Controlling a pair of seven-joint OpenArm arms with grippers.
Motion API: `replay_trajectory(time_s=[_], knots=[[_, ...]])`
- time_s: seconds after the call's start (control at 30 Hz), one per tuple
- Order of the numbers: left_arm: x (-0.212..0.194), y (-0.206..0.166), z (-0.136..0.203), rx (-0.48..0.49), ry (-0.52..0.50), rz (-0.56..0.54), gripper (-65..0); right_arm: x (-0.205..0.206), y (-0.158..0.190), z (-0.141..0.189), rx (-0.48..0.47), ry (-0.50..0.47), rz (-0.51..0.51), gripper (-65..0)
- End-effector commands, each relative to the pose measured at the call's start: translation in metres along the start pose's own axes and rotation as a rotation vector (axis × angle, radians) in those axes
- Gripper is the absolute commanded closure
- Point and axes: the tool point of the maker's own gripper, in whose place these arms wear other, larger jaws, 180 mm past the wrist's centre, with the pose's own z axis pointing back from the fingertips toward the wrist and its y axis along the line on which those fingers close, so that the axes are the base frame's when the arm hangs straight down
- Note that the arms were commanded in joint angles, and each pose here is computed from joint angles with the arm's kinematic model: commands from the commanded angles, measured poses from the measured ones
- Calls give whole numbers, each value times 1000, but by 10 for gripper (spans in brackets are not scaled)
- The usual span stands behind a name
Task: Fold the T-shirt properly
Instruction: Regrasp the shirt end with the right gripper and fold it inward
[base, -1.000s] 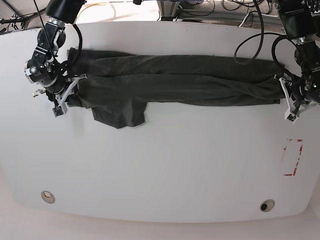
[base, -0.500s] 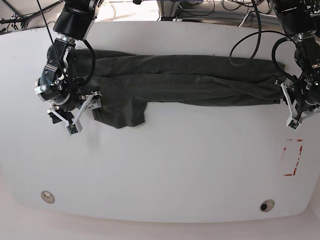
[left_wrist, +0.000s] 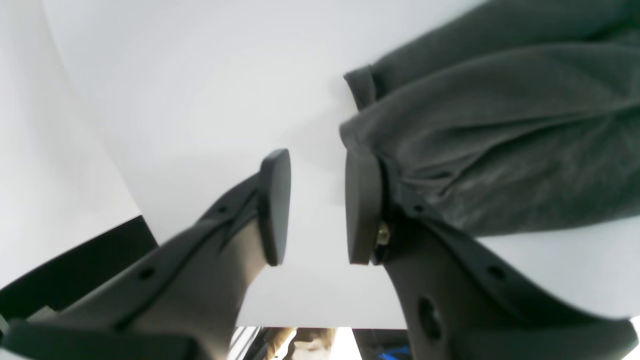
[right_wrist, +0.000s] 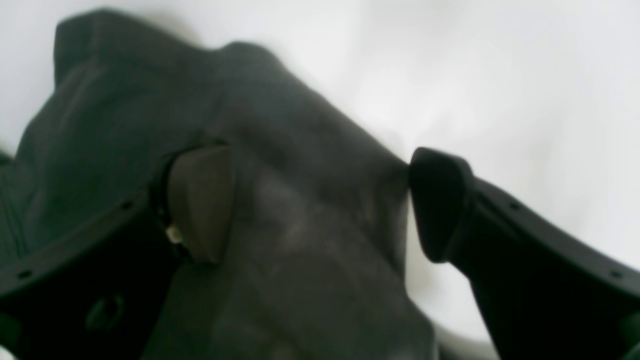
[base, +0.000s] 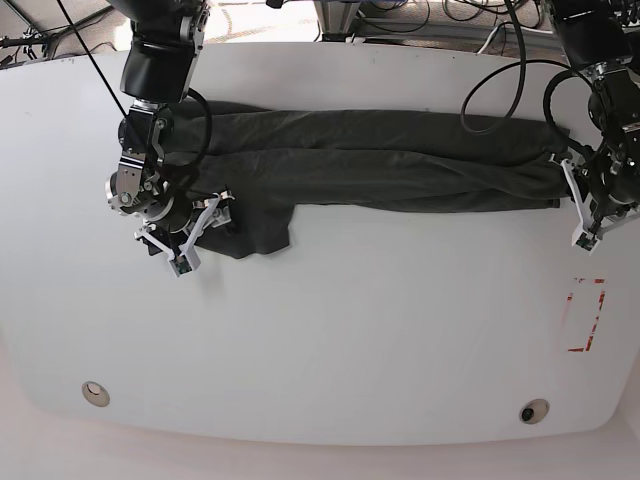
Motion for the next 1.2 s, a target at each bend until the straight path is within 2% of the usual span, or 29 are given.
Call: replay_trajectory(time_s=[0.0, 0.13, 0.2, 0.27, 0.33, 0.4, 0.7, 0.9, 1.17], knots=[[6, 13, 8, 38, -21, -6, -178, 9, -5, -2, 0, -14, -2, -485], [1, 9, 6, 29, -12, -10, -178, 8, -4, -2, 2, -22, -5, -420], [1, 9, 6, 29, -13, -10, -178, 8, -4, -2, 3, -24, -4, -350], [1, 9, 6, 28, -12, -10, -178, 9, -3, -2, 4, -28, -4, -250], [1, 9, 5, 27, -11, -9, -178, 9, -3, -3, 5, -28, -5, -106], [1, 9, 5, 27, -11, -9, -178, 9, -1, -3, 7, -31, -5, 0], [2, 8, 5, 25, -11, -13, -178, 37, 6, 15, -22, -105, 45, 0], [2, 7, 4, 24, -10, -15, -178, 57, 18, 42, -24, -152, 67, 0], [4, 0, 2, 10, -5, -41, -178, 60, 53, 77, 80, -193, 50, 0]])
